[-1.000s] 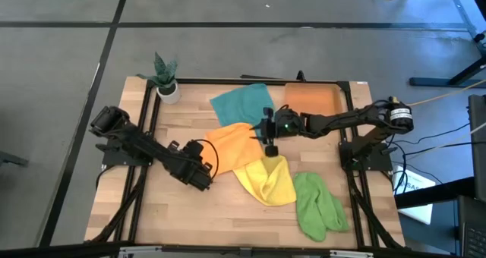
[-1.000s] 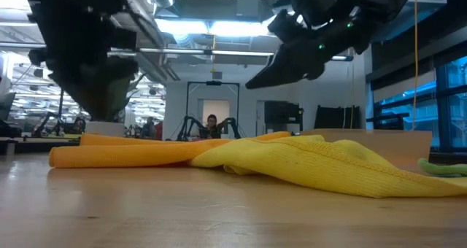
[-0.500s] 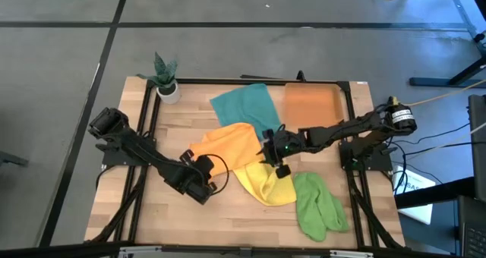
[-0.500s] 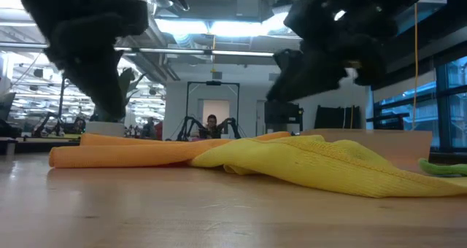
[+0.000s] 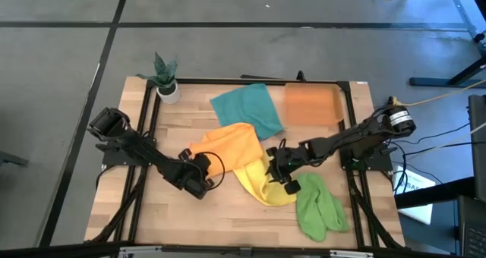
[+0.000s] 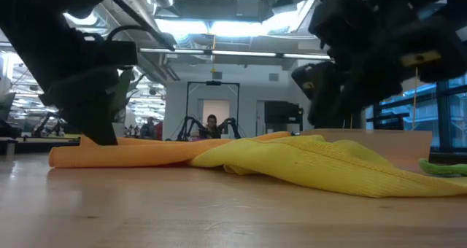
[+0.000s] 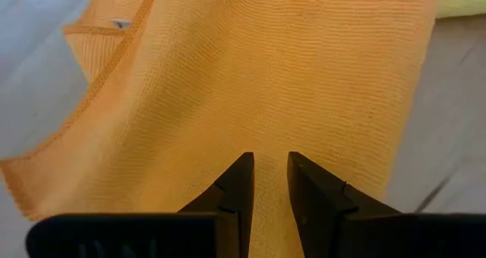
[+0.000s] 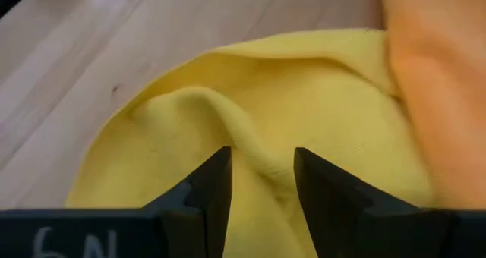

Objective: Roll microfiber towels into tight, uniform cylinder then place into a basket
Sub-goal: Roll the orange microfiber towel

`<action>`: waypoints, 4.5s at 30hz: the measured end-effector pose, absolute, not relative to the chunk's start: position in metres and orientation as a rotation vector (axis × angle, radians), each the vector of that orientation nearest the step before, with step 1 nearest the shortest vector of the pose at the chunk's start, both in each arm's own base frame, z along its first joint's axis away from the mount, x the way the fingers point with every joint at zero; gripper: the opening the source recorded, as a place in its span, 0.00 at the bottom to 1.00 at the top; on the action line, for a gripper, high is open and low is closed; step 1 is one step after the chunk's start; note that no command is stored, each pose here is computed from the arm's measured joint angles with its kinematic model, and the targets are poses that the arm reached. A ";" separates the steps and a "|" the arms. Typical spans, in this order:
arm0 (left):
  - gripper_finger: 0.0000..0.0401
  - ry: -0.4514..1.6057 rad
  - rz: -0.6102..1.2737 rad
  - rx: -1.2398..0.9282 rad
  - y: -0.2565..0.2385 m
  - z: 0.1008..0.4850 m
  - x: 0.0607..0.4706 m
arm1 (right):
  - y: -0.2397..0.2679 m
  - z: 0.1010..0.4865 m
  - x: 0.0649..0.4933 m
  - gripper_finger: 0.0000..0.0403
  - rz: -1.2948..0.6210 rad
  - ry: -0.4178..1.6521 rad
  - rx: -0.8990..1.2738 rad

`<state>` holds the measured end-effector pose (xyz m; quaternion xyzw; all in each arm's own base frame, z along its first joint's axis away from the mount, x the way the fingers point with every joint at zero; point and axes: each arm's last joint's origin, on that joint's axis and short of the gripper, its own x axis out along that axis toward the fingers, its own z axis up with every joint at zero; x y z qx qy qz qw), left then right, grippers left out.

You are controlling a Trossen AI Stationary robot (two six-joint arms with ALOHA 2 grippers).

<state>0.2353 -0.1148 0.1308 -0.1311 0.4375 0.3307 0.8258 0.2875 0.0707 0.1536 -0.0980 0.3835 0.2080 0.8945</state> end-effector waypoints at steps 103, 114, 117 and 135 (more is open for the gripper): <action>0.17 0.948 0.315 -0.511 -0.169 0.128 0.227 | 0.086 0.180 0.280 0.36 0.174 0.730 -0.081; 0.17 0.947 0.316 -0.512 -0.169 0.128 0.227 | 0.093 0.139 0.286 0.27 0.186 0.870 -0.157; 0.17 0.947 0.316 -0.511 -0.169 0.128 0.227 | 0.100 0.142 0.286 0.14 0.241 0.836 -0.172; 0.17 0.938 0.315 -0.578 -0.177 0.113 0.235 | 0.093 0.108 0.288 0.01 0.035 0.965 -0.259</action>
